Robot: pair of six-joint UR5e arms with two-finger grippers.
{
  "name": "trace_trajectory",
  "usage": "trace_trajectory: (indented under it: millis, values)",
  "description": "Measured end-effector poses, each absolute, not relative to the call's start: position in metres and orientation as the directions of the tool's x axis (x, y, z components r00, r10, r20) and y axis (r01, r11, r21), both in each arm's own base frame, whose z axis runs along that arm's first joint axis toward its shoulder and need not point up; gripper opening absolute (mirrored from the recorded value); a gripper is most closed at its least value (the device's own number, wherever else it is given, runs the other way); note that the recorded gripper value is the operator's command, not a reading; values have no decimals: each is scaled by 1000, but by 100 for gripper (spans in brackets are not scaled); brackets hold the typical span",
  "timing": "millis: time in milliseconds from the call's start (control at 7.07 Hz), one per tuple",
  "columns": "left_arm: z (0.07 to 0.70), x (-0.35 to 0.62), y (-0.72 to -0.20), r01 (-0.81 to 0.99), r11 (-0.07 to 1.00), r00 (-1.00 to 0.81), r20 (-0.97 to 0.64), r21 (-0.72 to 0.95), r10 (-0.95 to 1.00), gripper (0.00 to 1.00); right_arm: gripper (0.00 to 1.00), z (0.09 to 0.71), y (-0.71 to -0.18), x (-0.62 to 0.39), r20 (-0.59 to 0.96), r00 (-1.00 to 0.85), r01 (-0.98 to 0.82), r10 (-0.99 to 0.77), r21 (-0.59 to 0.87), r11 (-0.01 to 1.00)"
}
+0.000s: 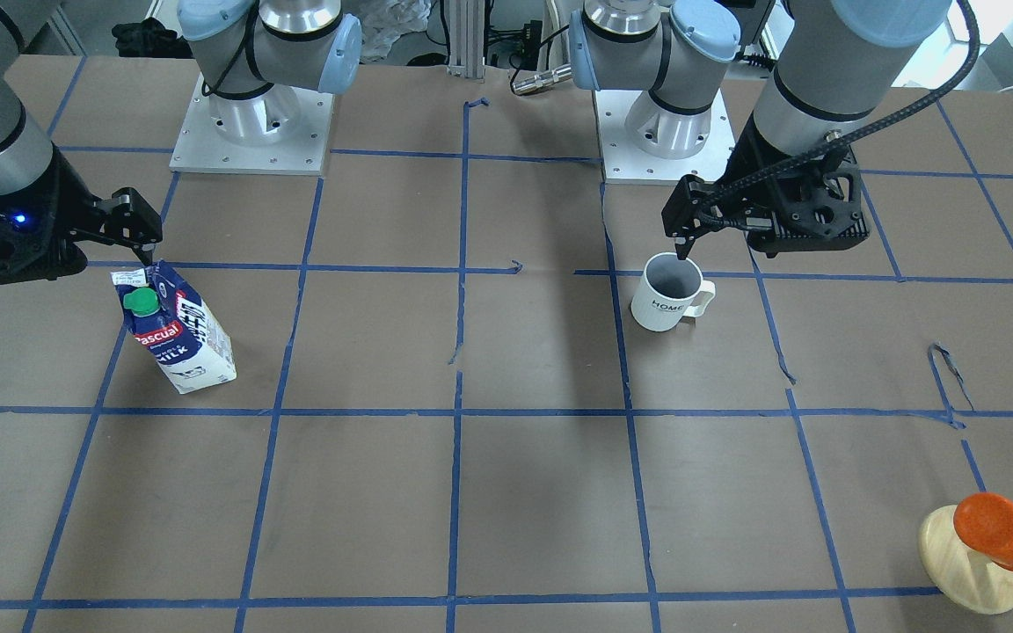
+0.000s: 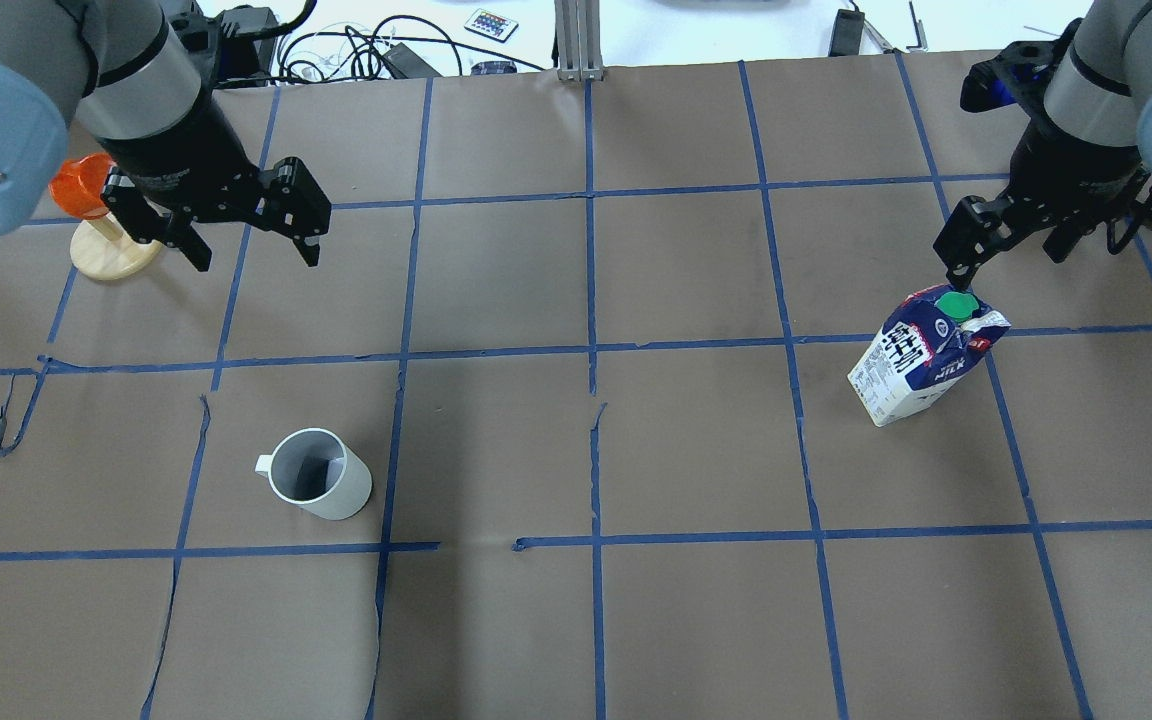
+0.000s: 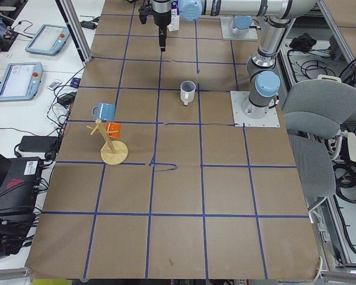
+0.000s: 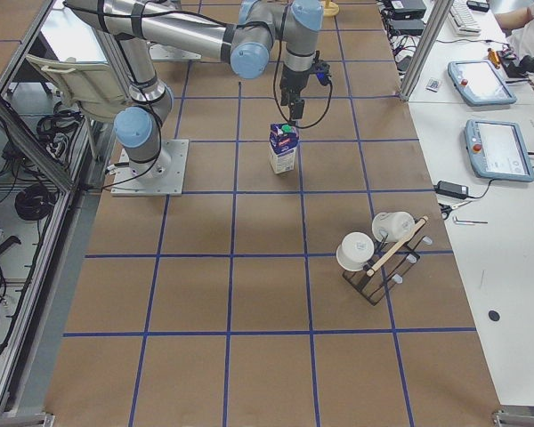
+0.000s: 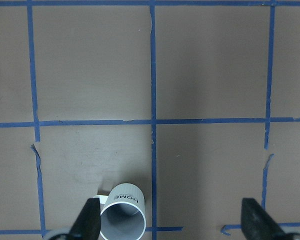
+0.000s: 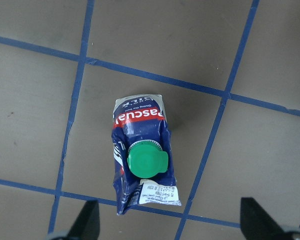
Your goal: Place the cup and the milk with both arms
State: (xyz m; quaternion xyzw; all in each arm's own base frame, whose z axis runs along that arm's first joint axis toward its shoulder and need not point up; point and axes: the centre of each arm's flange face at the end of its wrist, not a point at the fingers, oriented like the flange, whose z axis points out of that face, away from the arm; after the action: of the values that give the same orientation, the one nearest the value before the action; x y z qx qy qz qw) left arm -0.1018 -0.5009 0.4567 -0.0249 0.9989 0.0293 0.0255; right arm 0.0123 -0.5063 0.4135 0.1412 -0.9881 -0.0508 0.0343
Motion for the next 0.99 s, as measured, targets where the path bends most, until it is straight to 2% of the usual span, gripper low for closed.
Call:
trace_trajectory:
  millis: [283, 424, 566, 990]
  values:
    - [425, -70, -494, -144, 983, -988, -74, 114, -136, 100, 100, 398, -502, 12, 26, -934, -351, -357, 128, 928]
    - [408, -60, -490, -256, 957, -965, -87, 139, -246, 100, 100, 387, -500, 13, 20, -930, -363, -368, 127, 923]
    - [394, -56, -486, -380, 912, -924, -108, 155, -367, 100, 100, 377, -498, 14, 19, -928, -368, -373, 123, 922]
    - [347, -54, -467, -573, 800, -819, -164, 177, -550, 100, 100, 345, -500, 16, 6, -928, -370, -373, 108, 923]
